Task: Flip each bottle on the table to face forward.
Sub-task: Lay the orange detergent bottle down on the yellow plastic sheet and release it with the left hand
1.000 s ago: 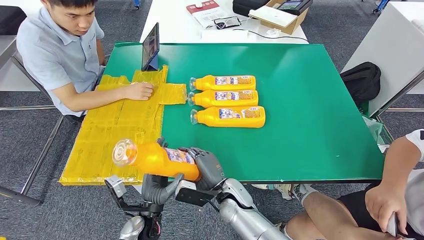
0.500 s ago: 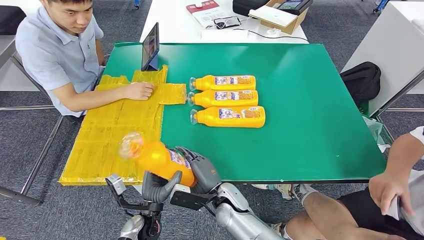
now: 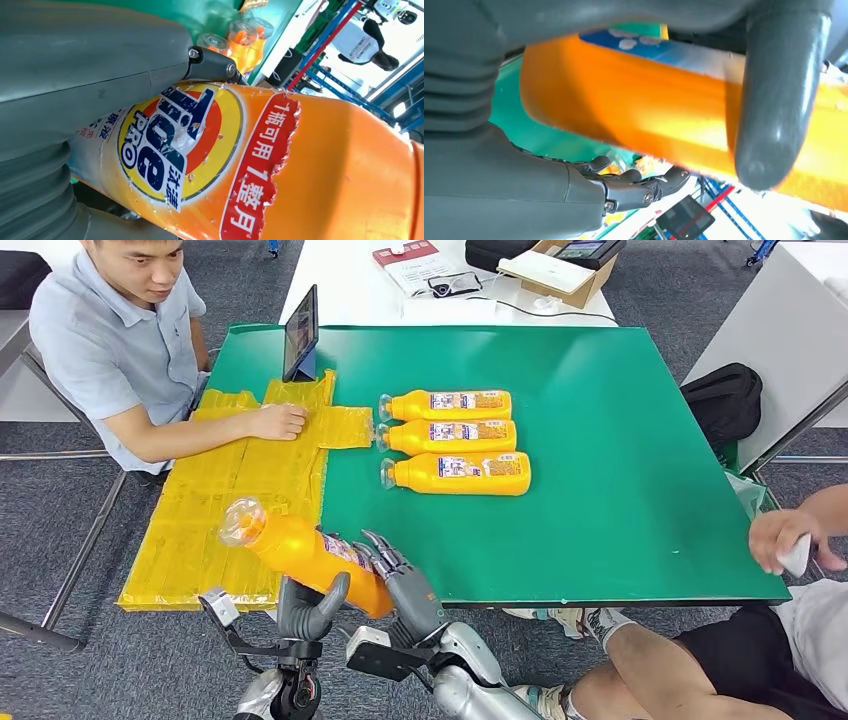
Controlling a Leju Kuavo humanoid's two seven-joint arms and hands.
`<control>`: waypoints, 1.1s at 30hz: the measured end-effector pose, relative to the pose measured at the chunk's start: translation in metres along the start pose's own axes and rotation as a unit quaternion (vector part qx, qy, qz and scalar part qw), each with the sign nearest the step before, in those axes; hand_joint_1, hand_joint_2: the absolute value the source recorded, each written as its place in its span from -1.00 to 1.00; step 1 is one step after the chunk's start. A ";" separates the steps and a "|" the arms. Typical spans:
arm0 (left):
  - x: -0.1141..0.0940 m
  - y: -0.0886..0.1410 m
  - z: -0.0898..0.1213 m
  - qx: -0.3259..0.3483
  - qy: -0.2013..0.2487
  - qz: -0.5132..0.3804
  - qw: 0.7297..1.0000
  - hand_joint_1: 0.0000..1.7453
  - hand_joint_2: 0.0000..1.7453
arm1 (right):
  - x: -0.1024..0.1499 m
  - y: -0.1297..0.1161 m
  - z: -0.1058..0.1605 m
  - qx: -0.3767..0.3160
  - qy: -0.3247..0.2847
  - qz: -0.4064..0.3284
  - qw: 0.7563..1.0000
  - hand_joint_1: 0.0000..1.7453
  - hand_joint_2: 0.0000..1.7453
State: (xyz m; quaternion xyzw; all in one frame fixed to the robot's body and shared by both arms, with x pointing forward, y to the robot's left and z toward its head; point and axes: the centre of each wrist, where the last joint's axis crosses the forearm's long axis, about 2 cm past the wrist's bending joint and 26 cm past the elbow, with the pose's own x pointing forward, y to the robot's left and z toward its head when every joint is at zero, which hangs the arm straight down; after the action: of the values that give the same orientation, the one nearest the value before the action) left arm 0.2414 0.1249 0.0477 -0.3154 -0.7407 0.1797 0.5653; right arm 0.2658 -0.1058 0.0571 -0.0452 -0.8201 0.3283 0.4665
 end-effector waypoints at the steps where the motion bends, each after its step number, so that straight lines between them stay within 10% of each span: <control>1: 0.000 0.000 0.000 0.001 0.000 0.000 1.000 1.00 1.00 | 0.000 -0.001 0.001 -0.003 -0.002 0.000 1.000 -1.00 -1.00; 13: 0.023 0.017 -0.025 0.059 -0.026 -0.217 0.974 1.00 1.00 | 0.006 -0.032 0.028 -0.109 -0.035 0.045 0.992 -1.00 -1.00; 19: 0.060 0.038 -0.070 0.031 -0.056 -0.501 0.863 1.00 1.00 | 0.014 -0.066 0.036 -0.202 -0.062 0.078 0.974 -1.00 -1.00; 27: 0.079 0.038 -0.126 -0.034 -0.020 -0.645 0.763 1.00 1.00 | 0.019 -0.082 0.036 -0.236 -0.075 0.067 0.967 -1.00 -1.00; 33: 0.090 0.032 -0.182 -0.101 0.097 -0.794 0.592 1.00 1.00 | 0.018 -0.084 0.035 -0.234 -0.070 0.038 0.969 -1.00 -1.00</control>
State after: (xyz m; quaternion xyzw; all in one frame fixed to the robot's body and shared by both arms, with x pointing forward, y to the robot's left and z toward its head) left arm 0.4081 0.1926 0.1467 0.3269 -0.6524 -0.4476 0.5169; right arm 0.2479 -0.1820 0.1071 -0.1610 -0.9025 0.1474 0.3712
